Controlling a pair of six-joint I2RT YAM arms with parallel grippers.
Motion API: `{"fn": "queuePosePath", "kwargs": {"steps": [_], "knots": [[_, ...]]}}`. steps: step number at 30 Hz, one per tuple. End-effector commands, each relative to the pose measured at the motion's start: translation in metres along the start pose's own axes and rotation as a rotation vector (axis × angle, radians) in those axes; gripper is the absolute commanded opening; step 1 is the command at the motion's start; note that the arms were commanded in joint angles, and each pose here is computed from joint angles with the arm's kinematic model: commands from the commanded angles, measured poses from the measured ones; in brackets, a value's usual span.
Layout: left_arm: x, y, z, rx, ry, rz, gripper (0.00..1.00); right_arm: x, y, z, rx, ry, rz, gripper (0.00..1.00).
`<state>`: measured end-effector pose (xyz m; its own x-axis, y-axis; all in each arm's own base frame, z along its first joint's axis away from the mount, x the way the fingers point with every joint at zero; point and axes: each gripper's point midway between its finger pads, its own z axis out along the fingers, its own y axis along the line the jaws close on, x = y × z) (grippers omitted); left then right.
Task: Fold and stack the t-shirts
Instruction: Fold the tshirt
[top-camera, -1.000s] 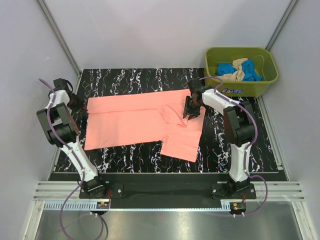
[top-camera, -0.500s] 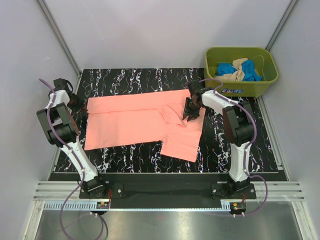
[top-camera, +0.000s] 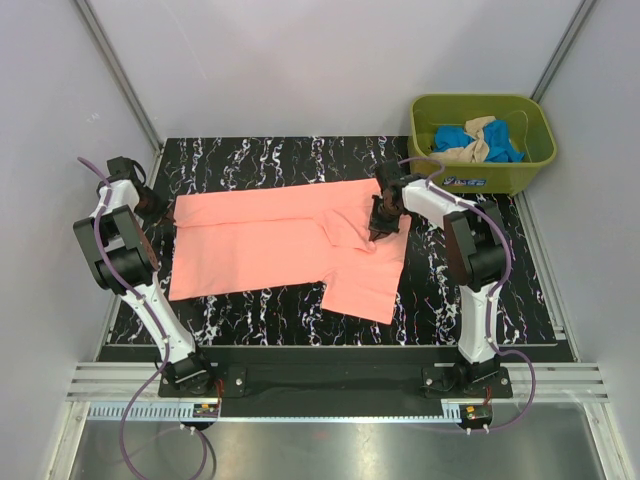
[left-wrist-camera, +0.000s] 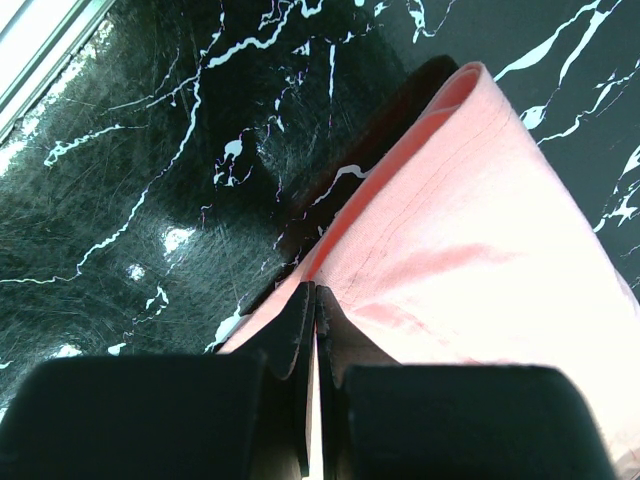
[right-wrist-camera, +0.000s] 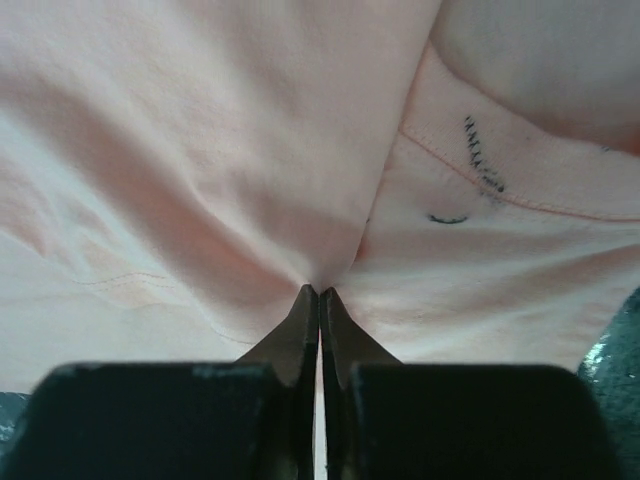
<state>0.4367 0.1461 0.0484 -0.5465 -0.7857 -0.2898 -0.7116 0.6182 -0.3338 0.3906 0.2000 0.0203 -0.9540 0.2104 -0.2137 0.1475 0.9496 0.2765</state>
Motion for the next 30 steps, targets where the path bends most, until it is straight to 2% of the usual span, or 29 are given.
{"fn": "queuePosePath", "kwargs": {"steps": [1, 8, 11, 16, 20, 30], "knots": [[-0.011, -0.017, -0.017, 0.06, -0.045, 0.029, 0.02, -0.034, 0.009, -0.029, 0.019, -0.124, -0.051, 0.0], [-0.027, -0.035, -0.035, 0.104, -0.091, 0.039, 0.02, -0.088, 0.03, -0.095, 0.009, -0.334, -0.122, 0.0], [-0.032, -0.045, -0.041, 0.133, -0.105, 0.035, 0.02, -0.112, 0.035, -0.109, 0.018, -0.4, -0.142, 0.0], [-0.044, -0.062, -0.048, 0.196, -0.137, 0.026, 0.02, -0.152, 0.035, -0.121, -0.022, -0.449, -0.12, 0.0], [-0.059, -0.078, -0.049, 0.269, -0.187, 0.035, 0.02, -0.187, 0.043, -0.137, -0.075, -0.538, -0.133, 0.0], [-0.084, -0.113, -0.042, 0.451, -0.27, 0.016, 0.02, -0.245, 0.064, -0.137, -0.229, -0.652, -0.155, 0.0]]}}
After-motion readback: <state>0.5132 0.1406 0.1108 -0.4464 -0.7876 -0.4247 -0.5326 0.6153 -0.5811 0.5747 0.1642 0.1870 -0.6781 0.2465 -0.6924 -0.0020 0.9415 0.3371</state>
